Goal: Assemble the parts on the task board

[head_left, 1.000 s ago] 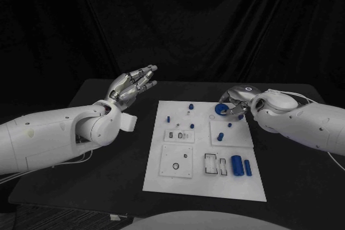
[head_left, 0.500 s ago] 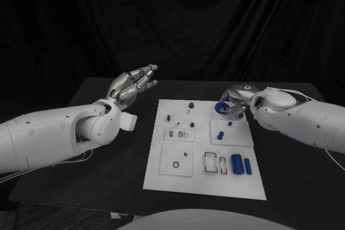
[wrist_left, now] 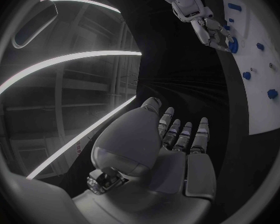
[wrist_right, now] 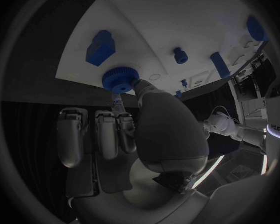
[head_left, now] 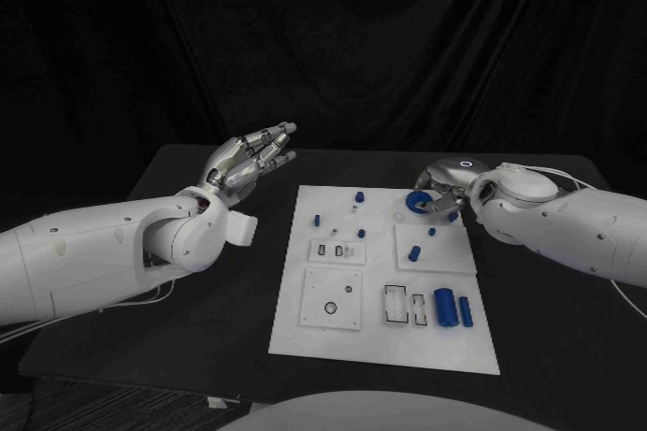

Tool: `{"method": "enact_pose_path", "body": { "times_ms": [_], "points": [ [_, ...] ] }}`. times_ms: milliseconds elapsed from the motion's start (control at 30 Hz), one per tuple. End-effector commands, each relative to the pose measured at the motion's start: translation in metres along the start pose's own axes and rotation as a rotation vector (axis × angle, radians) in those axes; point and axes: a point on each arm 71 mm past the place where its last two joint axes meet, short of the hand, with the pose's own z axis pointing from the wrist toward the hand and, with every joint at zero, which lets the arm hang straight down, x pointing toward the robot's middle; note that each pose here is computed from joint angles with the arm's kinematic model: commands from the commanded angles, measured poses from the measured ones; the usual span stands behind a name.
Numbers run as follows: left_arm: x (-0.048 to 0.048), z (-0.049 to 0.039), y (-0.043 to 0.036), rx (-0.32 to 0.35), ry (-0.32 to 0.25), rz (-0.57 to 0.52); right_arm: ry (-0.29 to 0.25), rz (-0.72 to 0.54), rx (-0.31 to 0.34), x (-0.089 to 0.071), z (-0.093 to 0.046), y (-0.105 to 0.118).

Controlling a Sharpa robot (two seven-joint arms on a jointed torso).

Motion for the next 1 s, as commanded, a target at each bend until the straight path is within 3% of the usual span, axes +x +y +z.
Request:
{"method": "enact_pose_path", "body": {
  "times_ms": [33, 267, 433, 1000],
  "points": [
    [0.0012, -0.0003, -0.0004, 0.01, 0.012, -0.009, -0.022, 0.009, -0.005, 0.002, -0.003, 0.001],
    [0.0004, -0.0009, -0.0001, 0.007, 0.01, -0.009, -0.108, 0.02, -0.047, -0.016, -0.007, 0.012],
    [0.0004, -0.0009, 0.0001, 0.005, 0.009, -0.008, -0.136, 0.026, -0.09, -0.031, -0.006, 0.028],
    [0.0018, 0.0, 0.0007, 0.001, 0.013, -0.01, -0.072, 0.031, -0.211, -0.036, 0.012, 0.087]
  ]
}}
